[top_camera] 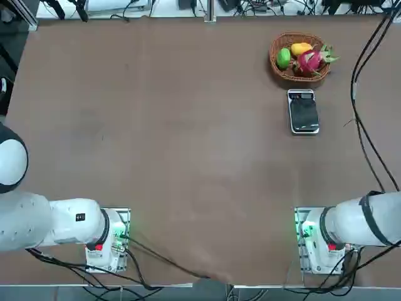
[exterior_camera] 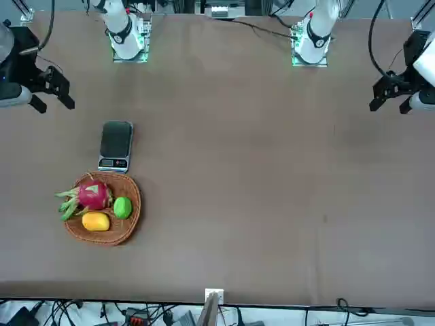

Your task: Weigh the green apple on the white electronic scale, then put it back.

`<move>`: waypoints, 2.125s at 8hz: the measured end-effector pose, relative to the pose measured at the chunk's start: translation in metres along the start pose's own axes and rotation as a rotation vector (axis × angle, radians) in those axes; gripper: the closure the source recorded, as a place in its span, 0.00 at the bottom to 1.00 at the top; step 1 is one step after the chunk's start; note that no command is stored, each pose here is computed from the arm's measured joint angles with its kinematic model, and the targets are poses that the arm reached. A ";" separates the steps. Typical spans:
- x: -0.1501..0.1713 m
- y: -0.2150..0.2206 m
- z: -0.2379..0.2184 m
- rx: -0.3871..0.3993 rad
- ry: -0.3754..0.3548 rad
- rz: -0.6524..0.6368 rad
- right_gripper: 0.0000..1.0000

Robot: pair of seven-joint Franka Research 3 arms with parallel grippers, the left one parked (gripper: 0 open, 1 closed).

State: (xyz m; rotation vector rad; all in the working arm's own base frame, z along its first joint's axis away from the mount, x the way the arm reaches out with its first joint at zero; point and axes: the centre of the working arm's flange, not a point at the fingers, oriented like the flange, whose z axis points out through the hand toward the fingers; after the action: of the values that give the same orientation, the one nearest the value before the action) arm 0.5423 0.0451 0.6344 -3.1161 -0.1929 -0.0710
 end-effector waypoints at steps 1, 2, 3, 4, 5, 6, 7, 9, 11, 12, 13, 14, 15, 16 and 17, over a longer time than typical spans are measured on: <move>0.000 0.000 -0.001 0.000 0.002 0.000 0.00; 0.001 0.000 0.000 0.000 0.001 0.000 0.00; 0.004 0.001 0.005 0.000 -0.002 0.001 0.00; 0.014 0.001 0.017 0.000 0.005 0.000 0.00; 0.032 0.003 0.041 0.000 0.008 0.001 0.00; 0.053 0.004 0.078 0.001 0.000 0.002 0.00; 0.075 0.006 0.121 0.001 -0.006 0.002 0.00; 0.109 0.006 0.206 0.002 0.001 -0.001 0.00; 0.128 -0.006 0.272 0.007 0.011 -0.024 0.00; 0.134 -0.021 0.295 0.010 0.025 -0.044 0.00; 0.138 -0.032 0.315 0.011 0.037 -0.060 0.00; 0.141 -0.035 0.332 0.004 0.045 -0.071 0.00; 0.143 -0.034 0.346 -0.020 0.055 -0.089 0.00; 0.145 -0.031 0.356 -0.044 0.065 -0.108 0.00; 0.146 -0.030 0.364 -0.055 0.067 -0.116 0.00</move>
State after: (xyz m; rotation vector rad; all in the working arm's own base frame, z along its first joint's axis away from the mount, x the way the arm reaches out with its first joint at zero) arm 0.6991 0.1003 0.2785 -3.1479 -0.3769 -0.1854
